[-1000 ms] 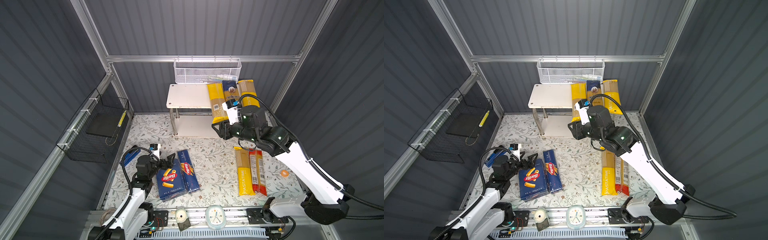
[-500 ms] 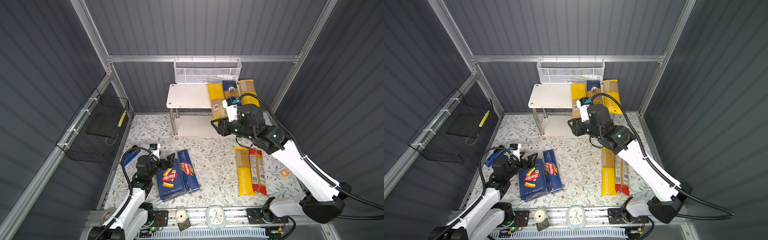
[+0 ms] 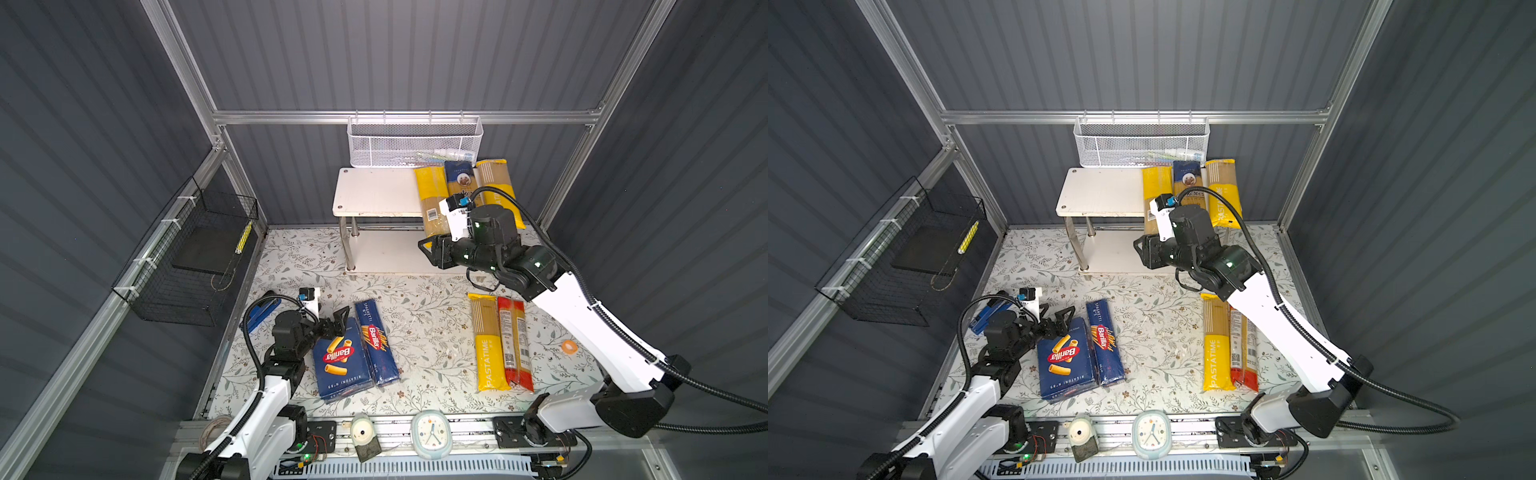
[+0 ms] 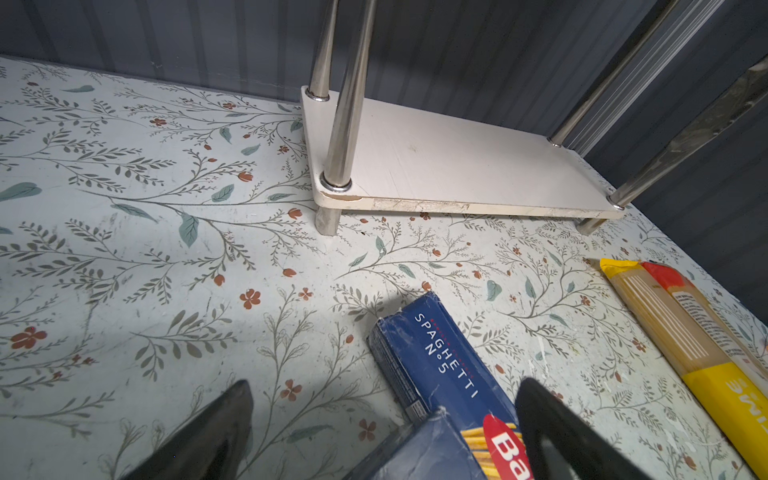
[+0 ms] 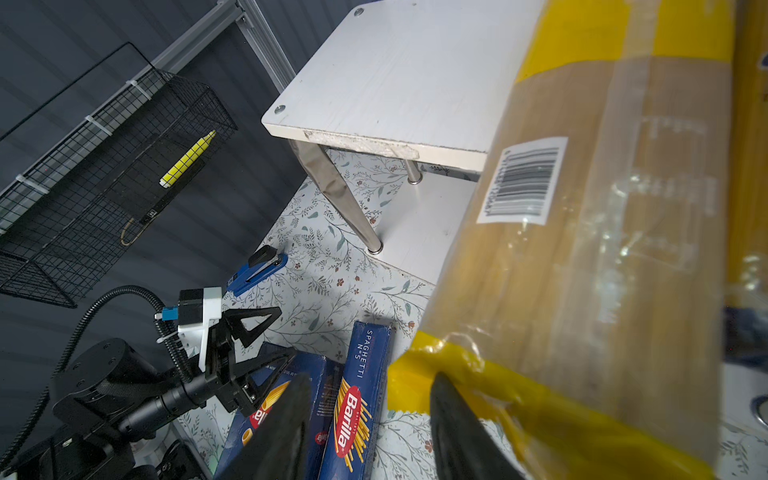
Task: Place and organize the pasta boxes and bags onto the shelf
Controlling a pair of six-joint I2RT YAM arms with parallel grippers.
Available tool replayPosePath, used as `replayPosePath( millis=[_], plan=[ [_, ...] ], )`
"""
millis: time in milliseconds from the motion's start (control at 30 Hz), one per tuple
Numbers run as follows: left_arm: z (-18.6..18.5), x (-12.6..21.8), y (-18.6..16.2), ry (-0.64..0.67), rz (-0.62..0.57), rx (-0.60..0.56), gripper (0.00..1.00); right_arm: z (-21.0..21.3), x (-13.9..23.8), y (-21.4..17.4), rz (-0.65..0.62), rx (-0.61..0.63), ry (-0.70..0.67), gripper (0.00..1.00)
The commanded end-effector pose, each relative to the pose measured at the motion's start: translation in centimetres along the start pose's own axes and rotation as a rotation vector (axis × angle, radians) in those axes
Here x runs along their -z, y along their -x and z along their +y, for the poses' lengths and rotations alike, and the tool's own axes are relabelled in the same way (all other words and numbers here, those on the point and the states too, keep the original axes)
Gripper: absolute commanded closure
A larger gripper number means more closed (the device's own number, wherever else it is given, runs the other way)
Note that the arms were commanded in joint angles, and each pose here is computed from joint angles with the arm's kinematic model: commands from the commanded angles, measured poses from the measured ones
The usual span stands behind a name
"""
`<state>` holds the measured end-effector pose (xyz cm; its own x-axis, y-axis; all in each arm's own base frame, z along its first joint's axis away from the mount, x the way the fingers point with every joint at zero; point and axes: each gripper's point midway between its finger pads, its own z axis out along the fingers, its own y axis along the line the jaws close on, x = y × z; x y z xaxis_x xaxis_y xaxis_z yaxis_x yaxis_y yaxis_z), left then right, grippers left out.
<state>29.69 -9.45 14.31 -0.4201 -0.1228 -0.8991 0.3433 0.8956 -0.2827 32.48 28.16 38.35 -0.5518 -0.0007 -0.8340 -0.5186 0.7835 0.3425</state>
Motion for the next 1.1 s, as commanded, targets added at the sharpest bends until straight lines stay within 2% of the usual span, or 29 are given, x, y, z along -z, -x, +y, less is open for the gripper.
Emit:
replayPosePath(
  millis=[0,467,700,1067],
  plan=[
    [-0.2,0.0,0.9,0.0,-0.015,0.003,0.0,0.6,0.0,1.7,-0.029,0.027,0.022,0.5],
    [-0.1,0.0,0.9,0.009,-0.016,0.007,0.0,-0.9,-2.7,3.4,-0.03,0.033,0.0,0.5],
    [0.0,0.1,0.9,0.016,-0.019,0.008,0.01,-0.1,-0.6,4.2,-0.036,0.057,0.019,0.5],
    [0.0,0.0,0.9,0.013,-0.015,0.009,0.01,0.5,2.5,-1.1,0.047,0.045,0.067,0.5]
  ],
)
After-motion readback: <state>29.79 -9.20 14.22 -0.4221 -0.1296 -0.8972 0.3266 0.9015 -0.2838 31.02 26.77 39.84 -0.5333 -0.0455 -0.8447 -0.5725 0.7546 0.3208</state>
